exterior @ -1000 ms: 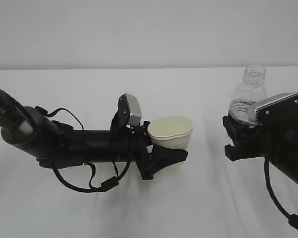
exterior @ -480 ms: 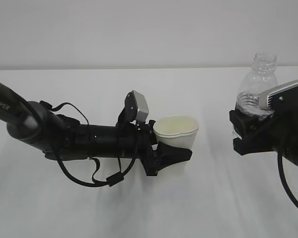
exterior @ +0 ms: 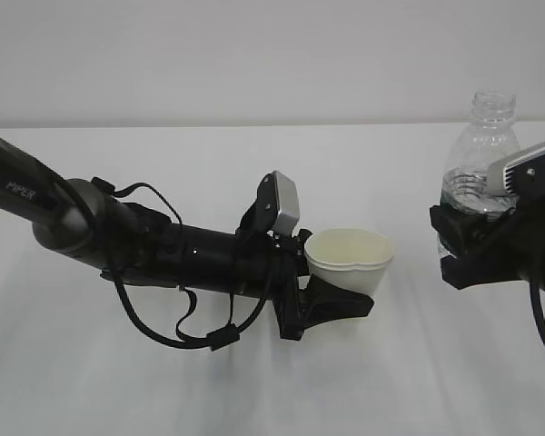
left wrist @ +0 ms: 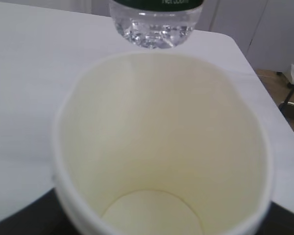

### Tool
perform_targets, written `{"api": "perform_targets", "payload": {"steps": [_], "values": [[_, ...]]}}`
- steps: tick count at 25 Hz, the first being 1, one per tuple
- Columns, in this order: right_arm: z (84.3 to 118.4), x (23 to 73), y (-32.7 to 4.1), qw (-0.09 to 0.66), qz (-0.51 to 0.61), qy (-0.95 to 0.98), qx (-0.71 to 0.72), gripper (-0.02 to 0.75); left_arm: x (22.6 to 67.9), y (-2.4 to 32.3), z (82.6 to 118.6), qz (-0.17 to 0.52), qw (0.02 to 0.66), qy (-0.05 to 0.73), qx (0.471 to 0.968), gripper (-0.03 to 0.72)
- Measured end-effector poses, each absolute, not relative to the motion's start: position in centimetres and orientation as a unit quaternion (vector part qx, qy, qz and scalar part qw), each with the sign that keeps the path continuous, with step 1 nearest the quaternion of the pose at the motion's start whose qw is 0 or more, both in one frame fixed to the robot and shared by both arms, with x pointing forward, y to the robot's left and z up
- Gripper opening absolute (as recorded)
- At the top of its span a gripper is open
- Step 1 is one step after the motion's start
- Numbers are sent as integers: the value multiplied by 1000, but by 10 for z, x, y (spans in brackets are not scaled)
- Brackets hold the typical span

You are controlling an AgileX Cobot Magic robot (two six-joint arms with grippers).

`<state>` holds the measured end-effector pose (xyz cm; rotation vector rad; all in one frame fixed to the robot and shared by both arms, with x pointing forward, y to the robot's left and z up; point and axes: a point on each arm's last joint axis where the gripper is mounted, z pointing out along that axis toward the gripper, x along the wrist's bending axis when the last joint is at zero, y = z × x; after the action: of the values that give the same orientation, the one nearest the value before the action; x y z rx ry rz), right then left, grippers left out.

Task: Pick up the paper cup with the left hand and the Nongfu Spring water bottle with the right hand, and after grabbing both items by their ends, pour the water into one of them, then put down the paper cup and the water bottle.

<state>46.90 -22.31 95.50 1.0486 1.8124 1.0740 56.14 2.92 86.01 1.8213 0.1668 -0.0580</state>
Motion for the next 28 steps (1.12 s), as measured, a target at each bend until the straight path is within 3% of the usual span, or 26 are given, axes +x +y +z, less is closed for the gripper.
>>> {"api": "perform_targets", "payload": {"steps": [28], "values": [[950,470,-237,484,250,792,274,420,566,18,869,-15,615,49,787,435]]}}
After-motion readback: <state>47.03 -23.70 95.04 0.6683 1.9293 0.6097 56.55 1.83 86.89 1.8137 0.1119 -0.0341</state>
